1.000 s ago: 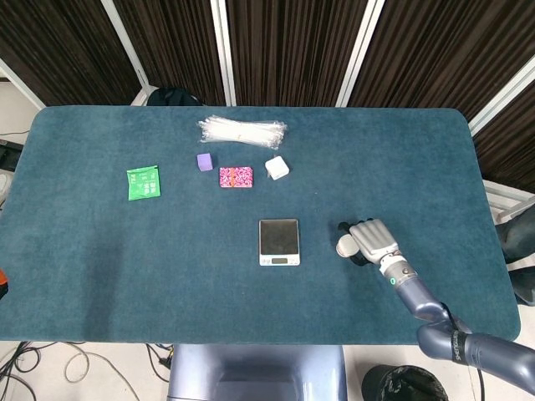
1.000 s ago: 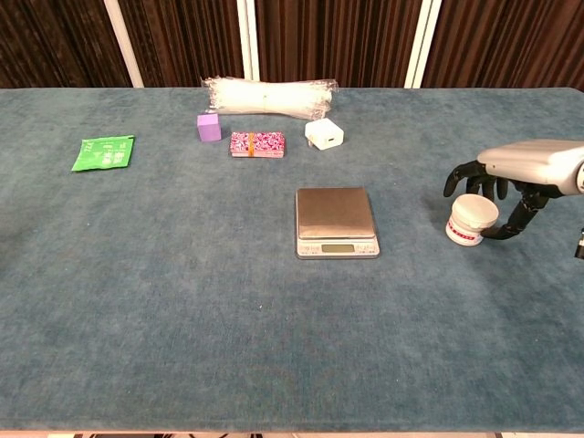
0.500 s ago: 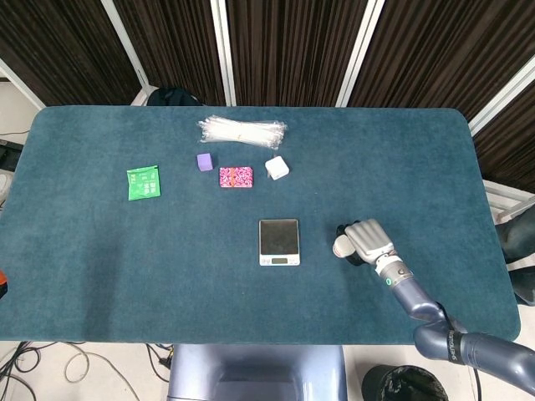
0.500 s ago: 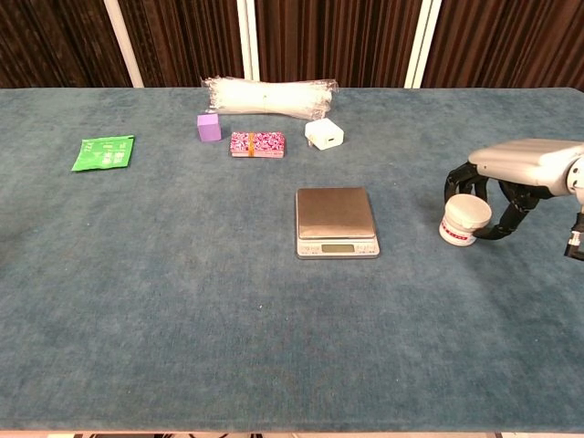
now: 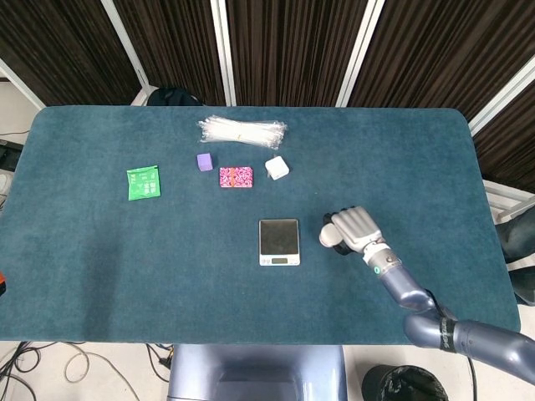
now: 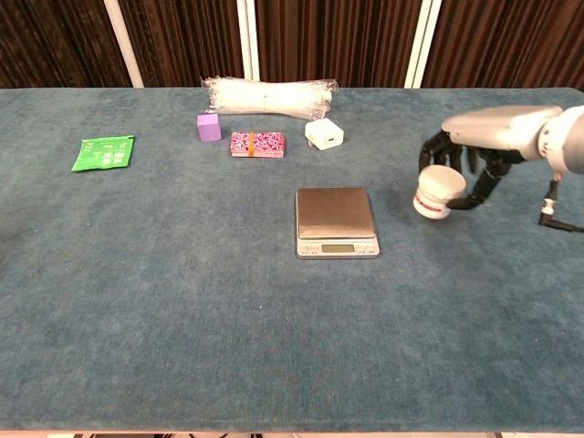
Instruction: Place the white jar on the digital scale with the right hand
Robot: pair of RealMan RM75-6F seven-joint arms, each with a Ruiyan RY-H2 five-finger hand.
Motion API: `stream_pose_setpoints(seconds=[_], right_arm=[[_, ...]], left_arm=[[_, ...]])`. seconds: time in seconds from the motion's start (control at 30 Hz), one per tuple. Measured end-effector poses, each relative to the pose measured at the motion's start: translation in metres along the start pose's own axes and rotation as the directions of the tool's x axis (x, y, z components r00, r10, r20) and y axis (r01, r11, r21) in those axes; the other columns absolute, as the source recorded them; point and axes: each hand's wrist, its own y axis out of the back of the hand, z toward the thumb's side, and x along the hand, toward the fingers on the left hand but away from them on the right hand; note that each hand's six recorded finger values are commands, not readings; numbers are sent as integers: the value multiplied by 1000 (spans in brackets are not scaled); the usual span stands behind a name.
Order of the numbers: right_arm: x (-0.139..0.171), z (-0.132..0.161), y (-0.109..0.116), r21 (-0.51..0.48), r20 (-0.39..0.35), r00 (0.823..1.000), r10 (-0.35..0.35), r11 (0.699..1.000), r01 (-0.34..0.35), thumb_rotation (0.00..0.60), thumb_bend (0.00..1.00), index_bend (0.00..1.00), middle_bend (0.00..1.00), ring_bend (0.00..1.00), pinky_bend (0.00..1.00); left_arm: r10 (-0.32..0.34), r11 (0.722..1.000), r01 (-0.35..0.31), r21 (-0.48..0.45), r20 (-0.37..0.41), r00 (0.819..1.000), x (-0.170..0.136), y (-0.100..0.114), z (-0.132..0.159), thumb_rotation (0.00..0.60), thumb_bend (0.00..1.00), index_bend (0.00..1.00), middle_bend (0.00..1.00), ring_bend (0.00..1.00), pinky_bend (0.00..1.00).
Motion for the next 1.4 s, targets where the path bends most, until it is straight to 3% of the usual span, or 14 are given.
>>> stream_pose_setpoints(seconds=[0.27, 0.57, 0.87, 1.0, 1.07, 1.23, 1.33, 1.4], right_arm=[[-22, 43, 23, 25, -32, 999, -29, 999, 30, 600, 475, 536, 554, 406, 87], [-45, 107, 19, 15, -77, 997, 13, 1000, -12, 600, 475, 536, 554, 405, 87], [-59, 122, 5, 53, -65, 997, 30, 998, -27, 600, 475, 536, 522, 392, 83], [-63, 121, 4, 59, -55, 998, 29, 998, -26, 600, 475, 532, 457, 362, 67], [-63, 120, 4, 64, -52, 998, 32, 998, -29, 600, 475, 481, 394, 317, 49], [-61, 116, 1, 58, -49, 997, 66, 996, -64, 600, 428, 135, 82, 70, 0], [-59, 112, -2, 58, -38, 994, 99, 994, -96, 600, 394, 23, 7, 19, 0], [-58, 111, -1, 55, -27, 993, 113, 992, -111, 600, 386, 2, 0, 7, 0]], left_arm=[[0, 1000, 0, -9, -5, 1000, 0, 0, -1, 600, 739, 51, 0, 0, 0], [-3, 1000, 3, -17, -5, 1000, 0, 0, -1, 600, 739, 51, 0, 0, 0], [-1, 1000, 1, -26, -10, 1000, 1, 1, -4, 600, 739, 51, 0, 0, 0], [1, 1000, -1, -28, -13, 1000, 1, 2, -4, 600, 739, 51, 0, 0, 0], [1, 1000, -2, -28, -15, 1000, 2, 2, -5, 600, 739, 51, 0, 0, 0], [1, 1000, -1, -26, -15, 1000, 2, 2, -5, 600, 739, 51, 0, 0, 0], [1, 1000, -2, -22, -14, 1000, 1, 2, -5, 600, 739, 51, 0, 0, 0], [1, 1000, -1, -19, -14, 1000, 1, 2, -5, 600, 739, 51, 0, 0, 0]])
